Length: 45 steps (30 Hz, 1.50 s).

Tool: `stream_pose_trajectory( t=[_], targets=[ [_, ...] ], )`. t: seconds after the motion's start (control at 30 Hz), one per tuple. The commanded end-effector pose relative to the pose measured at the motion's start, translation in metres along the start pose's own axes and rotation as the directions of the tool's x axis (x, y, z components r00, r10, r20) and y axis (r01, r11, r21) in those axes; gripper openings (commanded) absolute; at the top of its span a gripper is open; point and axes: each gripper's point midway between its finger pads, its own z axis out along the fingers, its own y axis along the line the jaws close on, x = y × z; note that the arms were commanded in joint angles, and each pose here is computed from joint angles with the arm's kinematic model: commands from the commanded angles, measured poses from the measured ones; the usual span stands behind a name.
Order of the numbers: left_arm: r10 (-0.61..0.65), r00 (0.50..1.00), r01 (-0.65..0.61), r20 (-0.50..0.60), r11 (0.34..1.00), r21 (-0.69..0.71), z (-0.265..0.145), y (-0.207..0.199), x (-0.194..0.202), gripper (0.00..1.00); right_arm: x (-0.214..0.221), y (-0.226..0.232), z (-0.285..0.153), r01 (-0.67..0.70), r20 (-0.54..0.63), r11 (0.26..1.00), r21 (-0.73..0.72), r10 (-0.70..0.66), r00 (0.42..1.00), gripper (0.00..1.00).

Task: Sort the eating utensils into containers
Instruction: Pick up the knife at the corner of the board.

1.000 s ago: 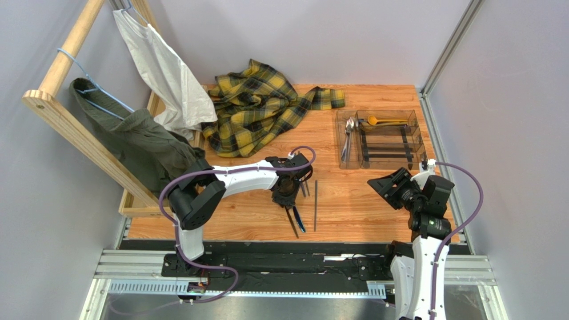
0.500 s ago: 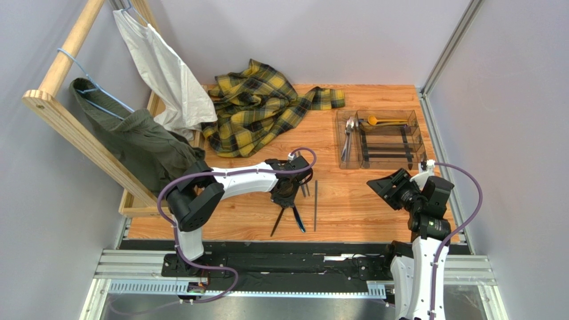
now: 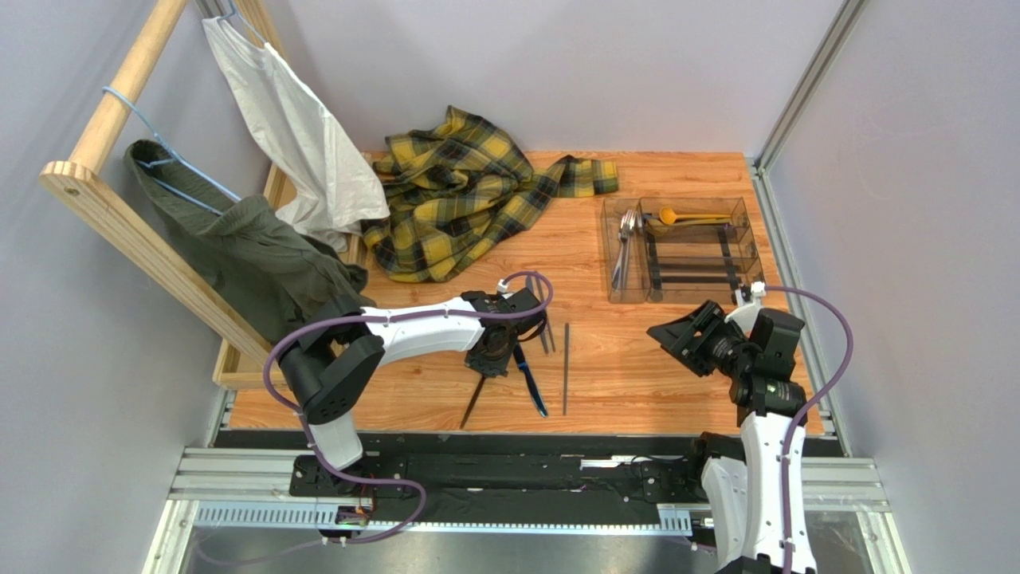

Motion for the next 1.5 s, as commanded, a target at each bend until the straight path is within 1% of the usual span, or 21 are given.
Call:
stream_pose_trajectory(
  t=[0.0,0.07,0.1,0.17,0.2,0.23,0.27,0.33,0.37,0.43,0.6,0.7,0.87,0.93,1.03,1.07,1.17,1.33,1.43,1.47],
  targets=[
    [0.001,1.000,-0.001,0.008,0.996,-0.093,-0.023,0.027,0.003,0.00,-0.007,0.030,0.000,0.055,0.008,0.995,-0.085,-0.055,0.998,0.56],
    [-0.008,1.000,0.010,0.015,0.994,-0.105,-0.027,0.032,0.005,0.00,-0.005,0.033,0.003,0.065,0.009,0.994,-0.090,-0.065,0.998,0.56],
    [-0.018,0.999,0.021,0.031,0.995,-0.097,-0.034,0.033,0.004,0.00,0.001,0.037,0.006,0.062,-0.014,0.993,-0.098,-0.064,0.998,0.56],
    [-0.030,0.999,0.034,0.044,0.996,-0.084,-0.039,0.035,0.006,0.00,0.004,0.040,0.010,0.069,-0.022,0.992,-0.106,-0.071,0.997,0.56],
    [-0.036,0.997,0.040,0.067,0.997,-0.061,-0.047,0.034,0.004,0.00,0.012,0.045,0.013,0.064,-0.051,0.991,-0.117,-0.071,0.996,0.56],
    [-0.037,0.997,0.040,0.072,0.998,-0.046,-0.050,0.032,0.005,0.00,0.013,0.046,0.016,0.064,-0.056,0.991,-0.114,-0.070,0.996,0.56],
    [-0.035,0.996,0.038,0.083,0.999,-0.034,-0.055,0.032,0.003,0.00,0.020,0.054,0.018,0.078,-0.077,0.986,-0.144,-0.090,0.993,0.56],
    [-0.029,0.992,0.028,0.125,1.000,0.003,-0.068,0.026,-0.002,0.00,0.026,0.058,0.024,0.044,-0.109,0.986,-0.158,-0.061,0.992,0.57],
    [-0.017,0.989,0.015,0.145,1.000,0.019,-0.074,0.022,-0.004,0.00,0.032,0.064,0.027,0.049,-0.121,0.981,-0.187,-0.073,0.990,0.57],
    [-0.009,0.985,0.001,0.174,0.999,0.045,-0.084,0.016,-0.009,0.00,0.035,0.067,0.032,0.022,-0.142,0.981,-0.191,-0.049,0.989,0.57],
    [0.029,0.971,-0.066,0.239,0.987,0.148,-0.105,-0.013,-0.021,0.00,0.053,0.089,0.042,0.027,-0.192,0.969,-0.247,-0.076,0.978,0.57],
    [0.046,0.964,-0.103,0.264,0.973,0.205,-0.116,-0.033,-0.027,0.00,0.064,0.099,0.048,0.024,-0.221,0.965,-0.263,-0.085,0.971,0.58],
    [0.079,0.954,-0.156,0.291,0.955,0.252,-0.130,-0.056,-0.032,0.00,0.084,0.106,0.058,0.006,-0.282,0.960,-0.278,-0.088,0.955,0.59],
    [0.077,0.950,-0.166,0.303,0.946,0.279,-0.139,-0.063,-0.036,0.00,0.084,0.112,0.062,0.003,-0.274,0.952,-0.305,-0.090,0.958,0.59],
    [0.088,0.946,-0.185,0.311,0.936,0.298,-0.145,-0.072,-0.038,0.00,0.090,0.116,0.065,-0.016,-0.296,0.947,-0.320,-0.084,0.952,0.61],
    [0.092,0.947,-0.188,0.309,0.937,0.296,-0.144,-0.073,-0.037,0.00,0.092,0.119,0.064,-0.014,-0.300,0.945,-0.327,-0.090,0.950,0.64],
    [0.092,0.944,-0.192,0.316,0.934,0.300,-0.145,-0.076,-0.039,0.00,0.094,0.126,0.063,-0.001,-0.292,0.939,-0.343,-0.105,0.951,0.70],
    [0.110,0.943,-0.214,0.313,0.922,0.322,-0.145,-0.087,-0.037,0.00,0.094,0.136,0.063,0.003,-0.278,0.927,-0.376,-0.116,0.954,0.71],
    [0.116,0.943,-0.220,0.311,0.919,0.326,-0.146,-0.090,-0.036,0.00,0.095,0.137,0.066,0.001,-0.274,0.928,-0.372,-0.111,0.955,0.70],
    [0.111,0.941,-0.220,0.318,0.918,0.330,-0.148,-0.090,-0.037,0.00,0.097,0.135,0.069,-0.008,-0.283,0.932,-0.361,-0.101,0.954,0.68]
  ],
)
